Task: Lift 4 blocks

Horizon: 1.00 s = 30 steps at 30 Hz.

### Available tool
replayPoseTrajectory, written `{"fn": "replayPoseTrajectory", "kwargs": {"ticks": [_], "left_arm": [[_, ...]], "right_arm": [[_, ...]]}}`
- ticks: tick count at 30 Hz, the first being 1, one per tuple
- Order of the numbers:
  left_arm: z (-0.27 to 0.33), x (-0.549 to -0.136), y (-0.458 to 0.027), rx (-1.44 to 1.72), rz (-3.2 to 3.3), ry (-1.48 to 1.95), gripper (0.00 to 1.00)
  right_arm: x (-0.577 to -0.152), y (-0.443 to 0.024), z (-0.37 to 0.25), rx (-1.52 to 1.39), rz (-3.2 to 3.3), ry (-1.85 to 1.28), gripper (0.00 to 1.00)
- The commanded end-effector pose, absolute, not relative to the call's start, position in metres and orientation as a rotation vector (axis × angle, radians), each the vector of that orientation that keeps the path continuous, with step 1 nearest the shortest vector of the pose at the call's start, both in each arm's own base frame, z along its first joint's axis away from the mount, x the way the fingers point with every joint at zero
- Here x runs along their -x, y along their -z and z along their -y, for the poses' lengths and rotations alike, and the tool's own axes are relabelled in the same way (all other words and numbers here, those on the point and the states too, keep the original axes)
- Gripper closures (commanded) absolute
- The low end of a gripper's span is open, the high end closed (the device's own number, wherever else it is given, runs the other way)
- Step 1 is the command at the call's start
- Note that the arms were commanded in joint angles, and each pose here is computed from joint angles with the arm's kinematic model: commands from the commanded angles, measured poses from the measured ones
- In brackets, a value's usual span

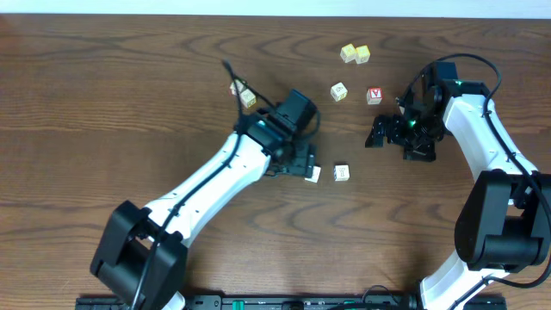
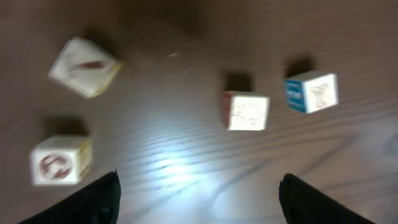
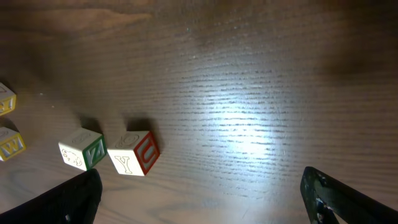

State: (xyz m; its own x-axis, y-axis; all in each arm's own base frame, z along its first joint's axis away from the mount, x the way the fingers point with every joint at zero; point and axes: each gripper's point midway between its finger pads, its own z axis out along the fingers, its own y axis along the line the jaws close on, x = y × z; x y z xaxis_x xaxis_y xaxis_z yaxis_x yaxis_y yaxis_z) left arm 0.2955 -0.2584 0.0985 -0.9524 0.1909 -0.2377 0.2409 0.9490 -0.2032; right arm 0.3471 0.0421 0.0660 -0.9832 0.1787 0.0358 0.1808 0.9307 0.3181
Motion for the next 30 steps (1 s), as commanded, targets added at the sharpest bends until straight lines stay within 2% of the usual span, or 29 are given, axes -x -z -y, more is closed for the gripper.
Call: {"fn": "replayPoseTrajectory", "kwargs": {"ticks": [1, 9, 10, 20, 25, 28, 30], "left_arm": [[0.28, -0.287, -0.081, -0.469, -2.889, 0.345, 0.18], [0.294, -0.296, -0.041, -0.507, -2.878, 0.255, 0.21], [0.294, -0.297, -0.035, -0.505, -2.882, 0.246, 0.26], [0.297, -0.3, -0.004, -0.394, -2.938, 0.228, 0.32], [0.299, -0.302, -0.005, -0.367, -2.93, 0.243, 0.47], [0.3, -0.303, -0.005, -0.234, -2.944, 0.261, 0.57], [0.3, -0.303, -0.005, -0.178, -2.951, 0.267, 0.59]], "right_arm": [[-0.351, -0.069, -0.043, 0.258, 3.095, 0.518, 0.01], [-0.346, -0.068, -0.043, 0.262, 3.074, 0.512, 0.01], [-0.346, -0.068, -0.043, 0.263, 3.073, 0.513, 0.01], [-0.345, -0.068, -0.043, 0.263, 3.072, 0.512, 0.01], [-0.345, -0.068, -0.043, 0.262, 3.071, 0.512, 0.01], [-0.345, -0.068, -0.043, 0.263, 3.07, 0.512, 0.01], [-0.345, -0.068, -0.043, 0.263, 3.069, 0.512, 0.01]]}}
